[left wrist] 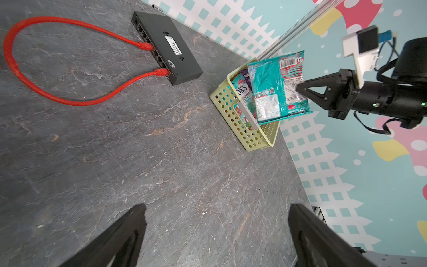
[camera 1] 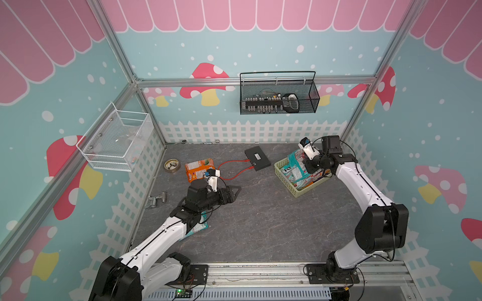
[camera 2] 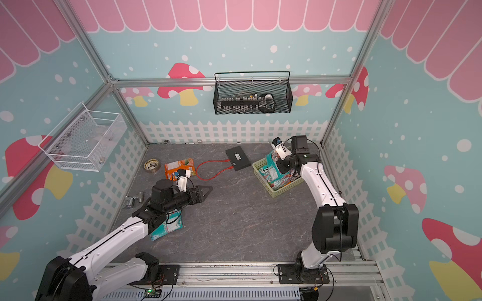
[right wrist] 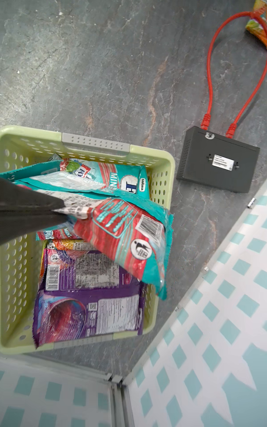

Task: Put the candies in the basket
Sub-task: Place the candy in the basket.

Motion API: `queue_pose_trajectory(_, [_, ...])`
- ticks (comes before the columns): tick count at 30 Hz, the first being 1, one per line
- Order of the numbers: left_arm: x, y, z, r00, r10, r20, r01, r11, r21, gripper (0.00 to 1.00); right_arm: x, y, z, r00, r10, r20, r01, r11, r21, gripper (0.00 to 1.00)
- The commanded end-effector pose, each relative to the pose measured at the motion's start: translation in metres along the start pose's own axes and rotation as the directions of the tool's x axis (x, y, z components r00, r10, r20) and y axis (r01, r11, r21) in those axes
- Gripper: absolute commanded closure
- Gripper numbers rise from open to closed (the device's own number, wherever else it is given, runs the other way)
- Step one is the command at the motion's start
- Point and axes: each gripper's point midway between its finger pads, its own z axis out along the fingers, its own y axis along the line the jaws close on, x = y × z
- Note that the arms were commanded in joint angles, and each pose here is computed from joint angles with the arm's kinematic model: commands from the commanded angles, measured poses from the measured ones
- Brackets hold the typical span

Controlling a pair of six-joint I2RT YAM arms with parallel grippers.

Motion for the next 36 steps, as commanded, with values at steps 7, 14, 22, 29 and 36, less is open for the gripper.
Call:
queue_pose_trajectory(7, [-0.007, 0.0, 0.002, 1.0, 0.018, 0.015, -0.017, 1.0, -0.022, 0.01, 0.021, 0.014, 0.042, 0.998, -0.032, -0.05, 0.023, 0.986, -0.166, 1.0])
queue_pose_trajectory(14, [-0.005, 0.004, 0.005, 1.0, 0.015, 0.006, -0.015, 0.999, -0.034, 0.01, 0.031, -0.005, 0.064, 0.995, 0.006, -0.095, -0.014, 0.996, -0.084, 0.82])
queue_pose_trajectory(22, [-0.005, 0.009, 0.005, 1.0, 0.013, 0.01, -0.012, 0.998, -0.059, 0.01, 0.039, -0.03, 0.066, 0.988, 0.059, -0.145, -0.053, 0.997, 0.05, 0.6])
queue_pose_trajectory(29, [-0.004, 0.025, 0.004, 0.999, -0.002, 0.033, 0.007, 0.991, -0.131, 0.01, 0.027, -0.039, 0.06, 0.989, 0.144, -0.029, -0.139, 0.981, 0.138, 0.56])
queue_pose_trajectory(36, [-0.003, 0.061, -0.001, 0.996, -0.049, 0.075, 0.07, 0.95, -0.305, 0.01, 0.049, -0.024, 0.079, 0.977, 0.208, -0.043, -0.203, 0.974, 0.098, 0.67])
